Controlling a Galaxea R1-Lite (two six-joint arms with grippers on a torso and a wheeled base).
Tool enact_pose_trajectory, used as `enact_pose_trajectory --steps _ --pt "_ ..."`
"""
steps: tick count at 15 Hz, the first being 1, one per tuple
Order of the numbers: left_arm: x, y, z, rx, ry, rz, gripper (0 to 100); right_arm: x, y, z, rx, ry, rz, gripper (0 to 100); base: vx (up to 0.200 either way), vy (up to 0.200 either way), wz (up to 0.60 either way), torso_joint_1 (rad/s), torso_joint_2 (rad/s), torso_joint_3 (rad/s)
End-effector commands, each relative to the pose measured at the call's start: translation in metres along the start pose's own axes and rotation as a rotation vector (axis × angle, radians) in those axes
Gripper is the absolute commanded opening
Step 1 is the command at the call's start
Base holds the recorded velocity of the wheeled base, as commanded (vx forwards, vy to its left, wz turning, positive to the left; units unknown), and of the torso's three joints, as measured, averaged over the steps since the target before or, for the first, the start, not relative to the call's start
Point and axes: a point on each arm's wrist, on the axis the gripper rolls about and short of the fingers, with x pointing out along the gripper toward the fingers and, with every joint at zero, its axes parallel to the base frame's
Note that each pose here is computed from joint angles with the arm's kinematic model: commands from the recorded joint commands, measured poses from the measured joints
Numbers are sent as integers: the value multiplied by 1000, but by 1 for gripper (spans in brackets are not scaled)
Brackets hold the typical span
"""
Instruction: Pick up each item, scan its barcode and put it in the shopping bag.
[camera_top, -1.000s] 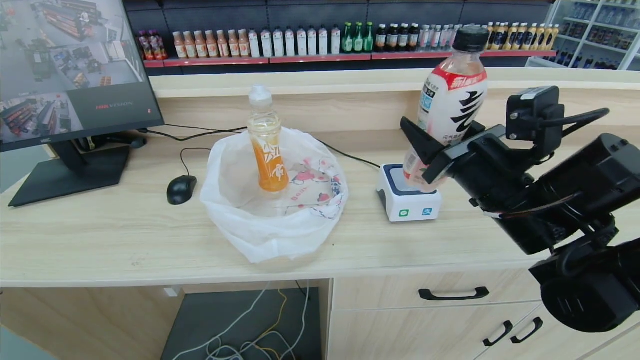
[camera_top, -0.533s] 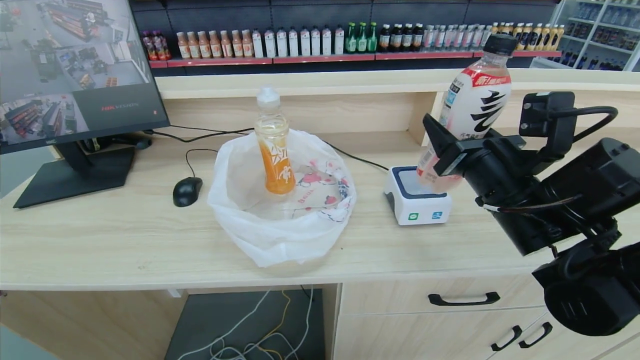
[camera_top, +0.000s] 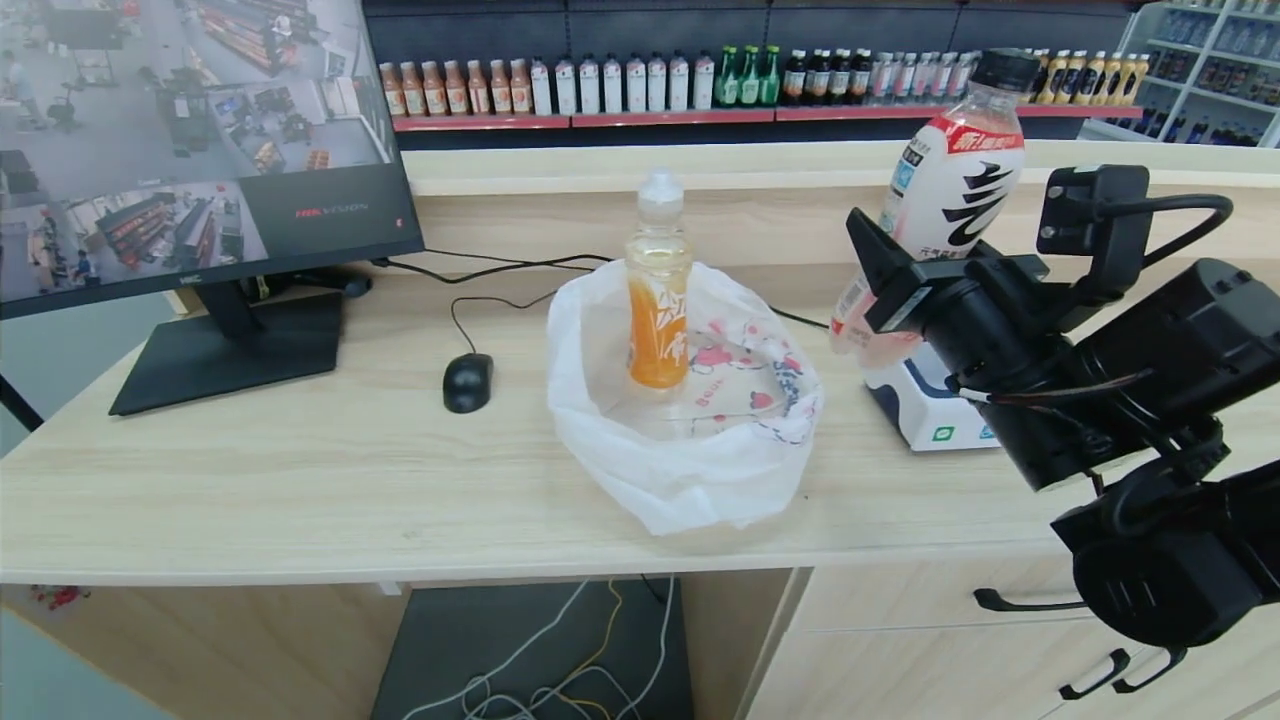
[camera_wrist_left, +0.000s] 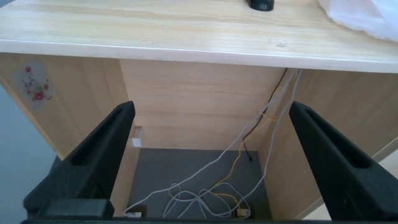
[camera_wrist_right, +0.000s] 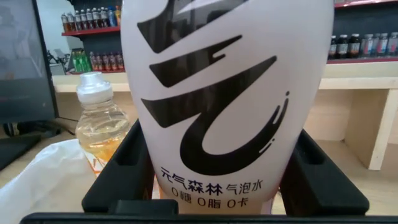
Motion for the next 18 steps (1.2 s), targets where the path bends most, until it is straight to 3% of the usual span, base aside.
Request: enact_pose_trajectory --steps 1,12,18 --pt "0 0 0 0 1 1 100 1 0 -1 -2 0 -1 0 0 200 0 -2 -2 -2" --pt "0 0 0 5 1 1 100 22 5 -11 8 -23 12 0 0 0 0 0 0 0" --pt "0 0 0 3 1 1 100 28 8 -43 -10 78 18 0 0 0 0 0 0 0"
